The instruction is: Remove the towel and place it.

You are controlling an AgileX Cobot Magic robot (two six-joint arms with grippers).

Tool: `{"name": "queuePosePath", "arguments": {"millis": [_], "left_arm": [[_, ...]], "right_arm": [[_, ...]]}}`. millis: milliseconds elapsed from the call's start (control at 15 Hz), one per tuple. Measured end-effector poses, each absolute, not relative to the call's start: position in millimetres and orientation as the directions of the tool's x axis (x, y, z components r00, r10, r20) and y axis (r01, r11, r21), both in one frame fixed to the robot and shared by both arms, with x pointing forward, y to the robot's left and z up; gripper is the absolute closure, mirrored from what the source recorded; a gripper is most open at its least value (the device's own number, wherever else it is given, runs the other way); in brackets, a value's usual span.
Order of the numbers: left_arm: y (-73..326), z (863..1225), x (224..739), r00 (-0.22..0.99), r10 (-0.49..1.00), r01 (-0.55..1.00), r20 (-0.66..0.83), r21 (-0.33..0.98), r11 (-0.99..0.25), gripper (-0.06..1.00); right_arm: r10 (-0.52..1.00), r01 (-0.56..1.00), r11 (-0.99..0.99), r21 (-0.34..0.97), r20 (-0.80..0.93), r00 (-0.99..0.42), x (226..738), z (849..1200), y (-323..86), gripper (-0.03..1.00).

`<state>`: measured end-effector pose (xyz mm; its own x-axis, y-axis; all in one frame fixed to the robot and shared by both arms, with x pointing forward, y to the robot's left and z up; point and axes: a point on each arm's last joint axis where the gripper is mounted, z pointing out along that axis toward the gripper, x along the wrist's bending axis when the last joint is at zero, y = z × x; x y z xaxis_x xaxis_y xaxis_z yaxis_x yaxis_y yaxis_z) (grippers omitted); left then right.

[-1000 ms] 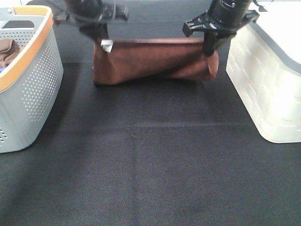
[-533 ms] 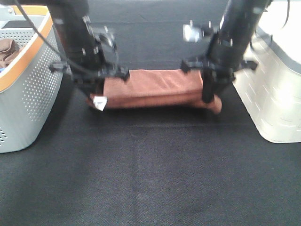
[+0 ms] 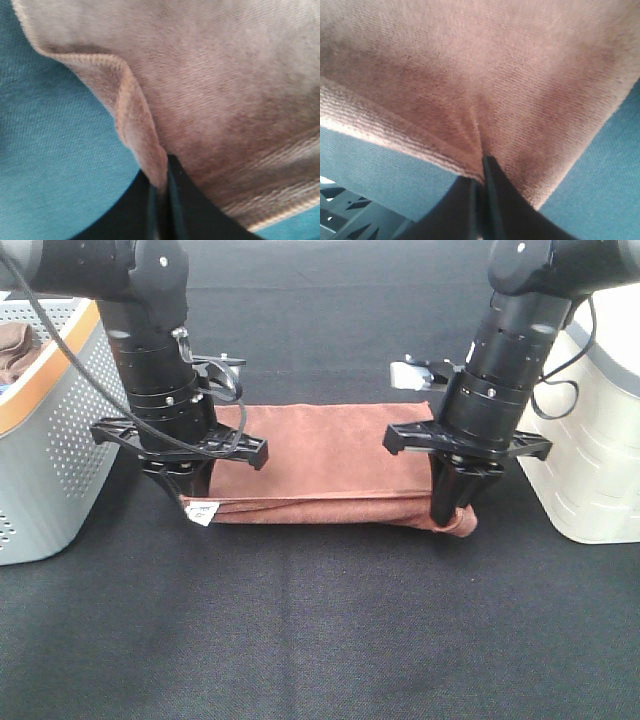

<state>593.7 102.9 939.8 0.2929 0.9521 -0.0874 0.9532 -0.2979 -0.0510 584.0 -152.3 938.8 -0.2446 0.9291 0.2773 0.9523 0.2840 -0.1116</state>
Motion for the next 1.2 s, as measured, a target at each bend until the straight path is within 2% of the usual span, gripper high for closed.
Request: {"name": "queuePosePath", "arguments": {"millis": [67, 133, 267, 333, 467, 667, 800, 867, 1200], "left_arm": [[108.2, 939.2, 593.2, 0.310, 0.949, 0.947, -0.049, -0.070, -0.313, 0.85], [113.5, 938.4, 593.0, 0.320, 0.947, 0.943, -0.022, -0.091, -0.321, 0.73], [119.9, 938.3, 594.5, 0.364, 0.931, 0.926, 0.001, -0.103, -0.362, 0.39], [120.0, 938.3, 594.4, 0.383, 0.924, 0.919, -0.001, -0.105, -0.381, 0.33], [120.0, 938.3, 594.3, 0.391, 0.920, 0.915, -0.002, -0.106, -0.389, 0.31], [120.1, 939.9, 594.1, 0.391, 0.920, 0.915, -0.002, -0.102, -0.389, 0.30], [120.8, 951.8, 592.9, 0.391, 0.920, 0.918, -0.004, -0.072, -0.390, 0.30], [121.2, 966.9, 591.9, 0.391, 0.920, 0.920, -0.007, -0.033, -0.391, 0.30], [136.8, 1084.8, 561.2, 0.396, 0.918, 0.885, -0.029, 0.278, -0.373, 0.30]], "right_arm": [[0.935, 0.949, 0.293, -0.117, 0.242, -0.259, 584.2, 937.4, -157.6, 0.86], [0.941, 0.946, 0.296, -0.130, 0.210, -0.265, 584.8, 936.4, -164.6, 0.72], [0.943, 0.939, 0.299, -0.168, 0.203, -0.264, 582.5, 936.8, -168.7, 0.38], [0.942, 0.939, 0.297, -0.174, 0.214, -0.258, 581.8, 937.1, -167.9, 0.19], [0.941, 0.940, 0.289, -0.179, 0.233, -0.245, 581.1, 937.6, -166.1, 0.12], [0.939, 0.943, 0.283, -0.177, 0.249, -0.236, 581.2, 939.0, -164.4, 0.11], [0.934, 0.950, 0.279, -0.139, 0.269, -0.235, 579.2, 953.4, -163.3, 0.11], [0.930, 0.955, 0.278, -0.106, 0.280, -0.239, 577.0, 966.1, -163.1, 0.11], [0.888, 0.925, 0.313, 0.214, 0.279, -0.365, 540.7, 1073.6, -174.3, 0.11]]}}
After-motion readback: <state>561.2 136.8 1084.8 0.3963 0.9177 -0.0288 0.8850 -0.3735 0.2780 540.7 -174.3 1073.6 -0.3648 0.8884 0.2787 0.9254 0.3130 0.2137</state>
